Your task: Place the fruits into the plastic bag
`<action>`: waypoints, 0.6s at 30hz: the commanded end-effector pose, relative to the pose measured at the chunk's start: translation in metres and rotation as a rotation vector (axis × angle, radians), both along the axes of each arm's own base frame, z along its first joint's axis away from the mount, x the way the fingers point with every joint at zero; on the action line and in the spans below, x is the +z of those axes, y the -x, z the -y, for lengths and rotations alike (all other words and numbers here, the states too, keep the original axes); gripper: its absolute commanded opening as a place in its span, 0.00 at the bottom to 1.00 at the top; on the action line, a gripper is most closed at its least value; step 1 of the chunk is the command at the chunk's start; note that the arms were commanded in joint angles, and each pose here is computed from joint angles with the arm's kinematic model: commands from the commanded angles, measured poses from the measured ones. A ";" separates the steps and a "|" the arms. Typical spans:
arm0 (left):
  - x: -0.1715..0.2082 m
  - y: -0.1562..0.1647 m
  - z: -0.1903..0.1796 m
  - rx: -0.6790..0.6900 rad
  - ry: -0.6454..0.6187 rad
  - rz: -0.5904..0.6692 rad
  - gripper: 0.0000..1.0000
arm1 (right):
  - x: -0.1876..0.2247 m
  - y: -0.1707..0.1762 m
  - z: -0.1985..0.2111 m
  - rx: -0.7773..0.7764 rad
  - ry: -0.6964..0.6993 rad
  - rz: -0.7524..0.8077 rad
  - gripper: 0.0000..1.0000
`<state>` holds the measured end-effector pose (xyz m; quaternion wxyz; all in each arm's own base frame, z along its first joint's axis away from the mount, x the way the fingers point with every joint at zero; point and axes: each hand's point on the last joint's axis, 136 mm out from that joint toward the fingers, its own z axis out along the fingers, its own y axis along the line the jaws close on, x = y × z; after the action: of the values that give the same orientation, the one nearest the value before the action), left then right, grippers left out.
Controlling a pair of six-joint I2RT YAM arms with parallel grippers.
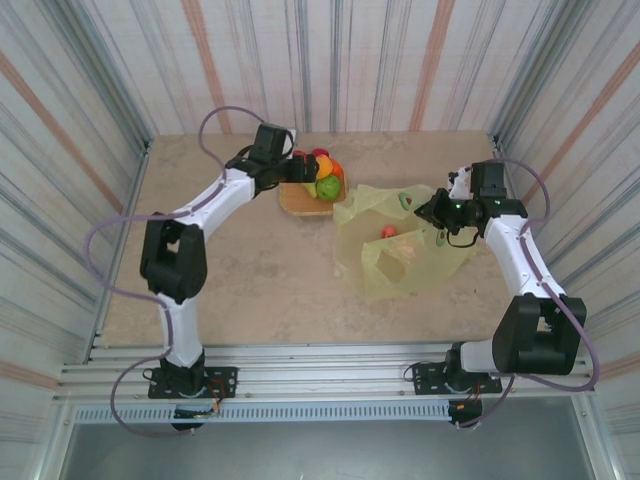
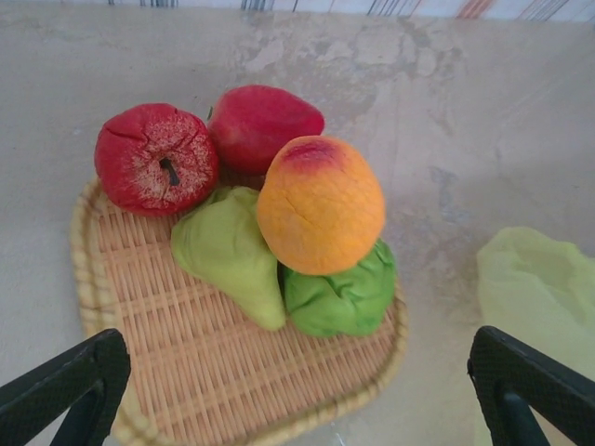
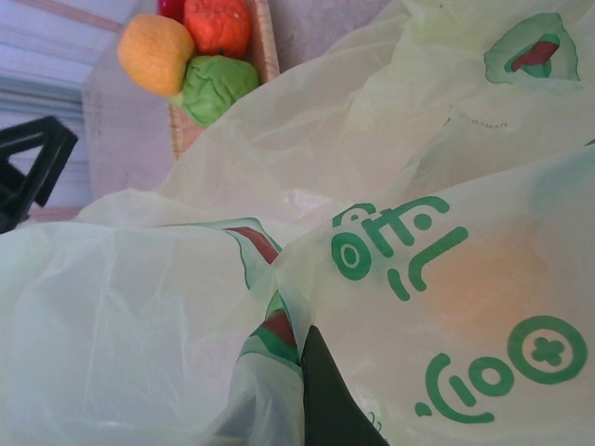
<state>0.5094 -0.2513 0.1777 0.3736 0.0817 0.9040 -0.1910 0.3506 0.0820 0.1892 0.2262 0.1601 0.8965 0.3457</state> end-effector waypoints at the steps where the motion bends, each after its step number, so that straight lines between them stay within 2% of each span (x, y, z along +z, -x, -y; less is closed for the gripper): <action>1: -0.006 -0.010 0.006 -0.029 -0.056 -0.029 0.99 | 0.009 -0.008 0.001 0.014 -0.008 0.026 0.00; 9: -0.030 -0.044 0.030 -0.055 -0.037 -0.075 0.98 | 0.007 -0.013 0.002 0.015 -0.016 0.022 0.00; 18: -0.044 -0.060 0.049 -0.098 0.013 -0.101 0.93 | 0.005 -0.015 0.002 0.014 -0.024 0.016 0.00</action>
<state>0.5732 -0.2911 0.1374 0.3362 0.1003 0.9144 -0.2022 0.3595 0.0801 0.1848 0.2191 0.1640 0.8946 0.3532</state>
